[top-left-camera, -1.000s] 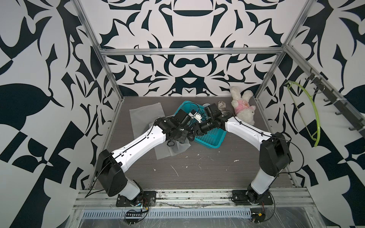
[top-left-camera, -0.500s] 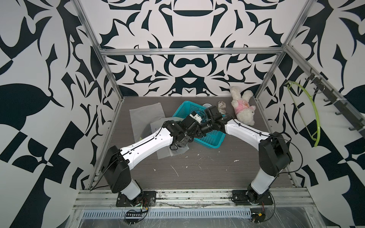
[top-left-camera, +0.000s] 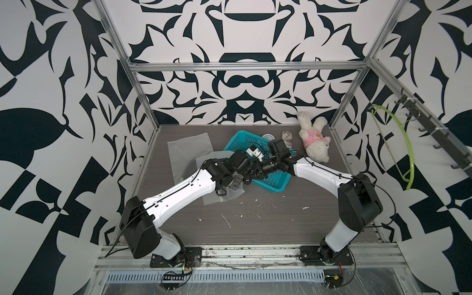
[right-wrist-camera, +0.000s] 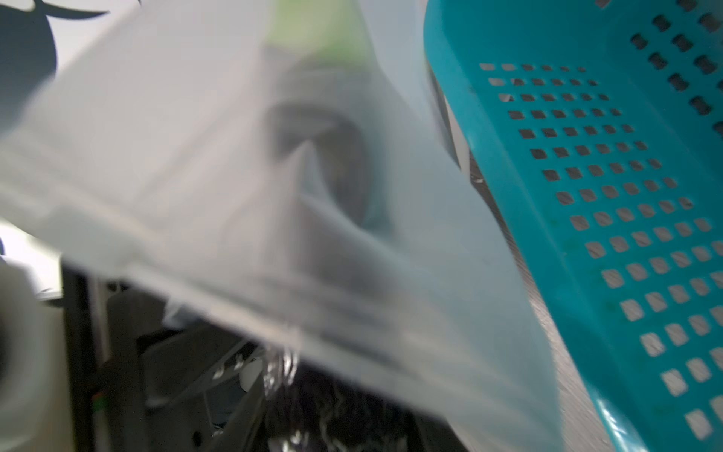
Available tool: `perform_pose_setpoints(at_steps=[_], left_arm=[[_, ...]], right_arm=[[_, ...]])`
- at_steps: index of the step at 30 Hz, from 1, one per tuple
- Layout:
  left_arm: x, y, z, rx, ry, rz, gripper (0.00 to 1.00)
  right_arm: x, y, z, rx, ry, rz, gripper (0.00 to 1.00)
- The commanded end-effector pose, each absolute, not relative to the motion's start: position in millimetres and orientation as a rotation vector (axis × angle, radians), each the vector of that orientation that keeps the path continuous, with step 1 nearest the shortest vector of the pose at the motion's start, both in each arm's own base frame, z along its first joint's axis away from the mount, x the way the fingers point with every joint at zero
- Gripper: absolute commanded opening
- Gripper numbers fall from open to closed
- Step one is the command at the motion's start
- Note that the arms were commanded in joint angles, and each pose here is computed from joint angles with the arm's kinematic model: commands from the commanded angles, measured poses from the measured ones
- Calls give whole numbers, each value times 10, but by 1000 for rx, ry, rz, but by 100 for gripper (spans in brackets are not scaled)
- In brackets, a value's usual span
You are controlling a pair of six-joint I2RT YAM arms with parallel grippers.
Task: Place the eggplant in a zip-top bag and seal the zipper
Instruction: Place the eggplant in the zipper food storage bag.
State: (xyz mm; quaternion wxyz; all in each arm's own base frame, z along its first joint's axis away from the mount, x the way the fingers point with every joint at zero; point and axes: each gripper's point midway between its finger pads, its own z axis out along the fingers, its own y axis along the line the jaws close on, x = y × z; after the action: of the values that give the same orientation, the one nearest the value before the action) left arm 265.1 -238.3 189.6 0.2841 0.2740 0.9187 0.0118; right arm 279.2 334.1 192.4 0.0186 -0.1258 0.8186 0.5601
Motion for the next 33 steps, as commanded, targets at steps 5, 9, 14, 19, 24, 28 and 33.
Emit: perform_pose_setpoints(at_steps=[5,9,14,19,24,28,33], left_arm=[[2643,-2490,2036,710,2400,-93,0],[2624,-2476,1967,732,2426,-70,0],[2603,-2436,1938,724,2436,-59,0],[2606,-2380,1967,686,2444,-84,0],[2629,-2307,1969,608,2455,-191,0],[2645,-2250,2037,556,2445,-272,0],[2656,-2208,2066,531,2447,-316,0]], right_arm=[[2841,3515,2345,-236,2444,1931,41],[2957,3516,2349,-63,2439,1955,45],[3116,3504,2240,171,2419,1997,50],[3132,3451,2280,130,2403,1917,61],[3057,3373,2387,-9,2421,1789,67],[3002,3263,2411,-142,2433,1638,68],[3004,3142,2520,-283,2431,1440,67]])
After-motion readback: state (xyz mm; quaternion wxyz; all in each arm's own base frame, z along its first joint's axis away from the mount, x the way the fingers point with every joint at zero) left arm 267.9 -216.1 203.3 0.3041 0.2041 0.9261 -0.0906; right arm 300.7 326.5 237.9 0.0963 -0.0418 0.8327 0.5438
